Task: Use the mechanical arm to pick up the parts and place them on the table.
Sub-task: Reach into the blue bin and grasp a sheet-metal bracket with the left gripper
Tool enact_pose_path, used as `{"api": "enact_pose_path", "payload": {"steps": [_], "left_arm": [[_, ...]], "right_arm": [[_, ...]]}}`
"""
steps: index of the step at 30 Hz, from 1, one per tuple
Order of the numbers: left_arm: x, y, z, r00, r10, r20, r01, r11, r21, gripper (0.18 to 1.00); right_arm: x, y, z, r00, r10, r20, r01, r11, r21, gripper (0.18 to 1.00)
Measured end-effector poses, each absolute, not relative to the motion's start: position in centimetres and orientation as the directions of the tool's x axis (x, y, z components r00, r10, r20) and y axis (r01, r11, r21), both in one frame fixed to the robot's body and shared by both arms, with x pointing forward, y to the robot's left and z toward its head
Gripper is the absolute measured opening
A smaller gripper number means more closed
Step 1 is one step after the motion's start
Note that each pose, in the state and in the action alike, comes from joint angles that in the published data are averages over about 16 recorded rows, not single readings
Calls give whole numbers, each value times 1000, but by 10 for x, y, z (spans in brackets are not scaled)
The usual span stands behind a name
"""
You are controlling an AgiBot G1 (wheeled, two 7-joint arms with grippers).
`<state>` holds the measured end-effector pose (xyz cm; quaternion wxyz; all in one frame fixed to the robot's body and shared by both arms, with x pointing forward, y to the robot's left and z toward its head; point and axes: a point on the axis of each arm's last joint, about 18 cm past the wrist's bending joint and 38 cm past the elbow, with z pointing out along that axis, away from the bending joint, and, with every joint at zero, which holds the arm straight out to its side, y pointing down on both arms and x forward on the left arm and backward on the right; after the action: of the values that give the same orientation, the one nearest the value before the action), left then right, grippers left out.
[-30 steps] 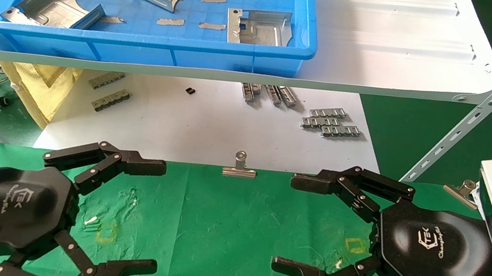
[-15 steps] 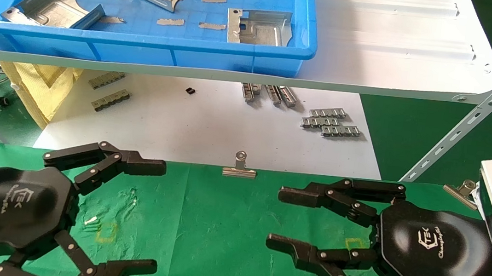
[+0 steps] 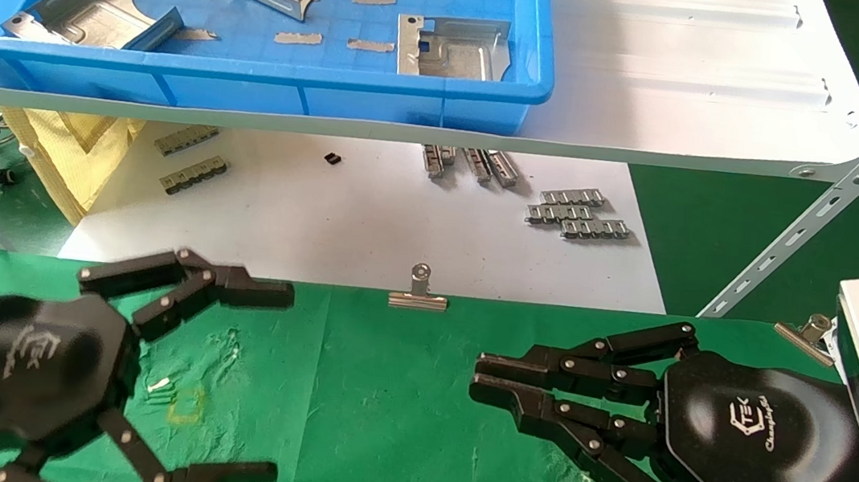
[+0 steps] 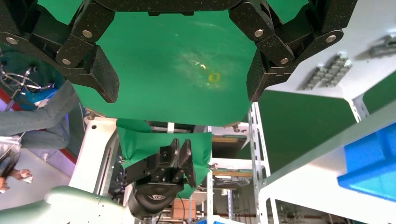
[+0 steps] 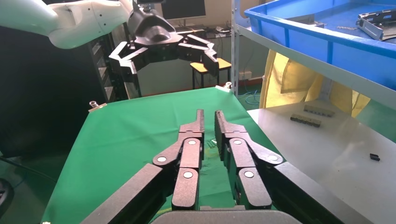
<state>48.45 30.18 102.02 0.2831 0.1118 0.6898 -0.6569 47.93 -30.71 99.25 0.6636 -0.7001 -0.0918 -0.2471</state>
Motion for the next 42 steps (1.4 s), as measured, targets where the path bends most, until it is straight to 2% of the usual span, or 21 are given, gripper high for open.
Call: {"api": "enact_pose_path", "payload": {"steps": [6, 12, 19, 26, 34, 42], "left_arm": [[511, 304, 1065, -743, -299, -598, 588, 135, -798, 1001], [558, 307, 1123, -663, -430, -613, 609, 167, -775, 1001], [621, 308, 1178, -575, -609, -547, 546, 213, -810, 1001], [671, 310, 1208, -451, -768, -455, 448, 246, -860, 1001], [701, 311, 1213, -338, -856, -391, 364, 264, -893, 994], [710, 309, 1210, -310, -872, -378, 327, 276, -904, 948]], "right_arm": [[479, -307, 993, 861, -199, 468, 457, -103, -884, 237], [479, -307, 993, 861, -199, 468, 457, -103, -884, 203], [479, -307, 993, 861, -199, 468, 457, -103, -884, 192], [479, -307, 993, 861, -199, 468, 457, -103, -884, 192], [479, -307, 993, 861, -199, 468, 457, -103, -884, 192], [479, -307, 993, 861, -199, 468, 457, -103, -884, 192]]}}
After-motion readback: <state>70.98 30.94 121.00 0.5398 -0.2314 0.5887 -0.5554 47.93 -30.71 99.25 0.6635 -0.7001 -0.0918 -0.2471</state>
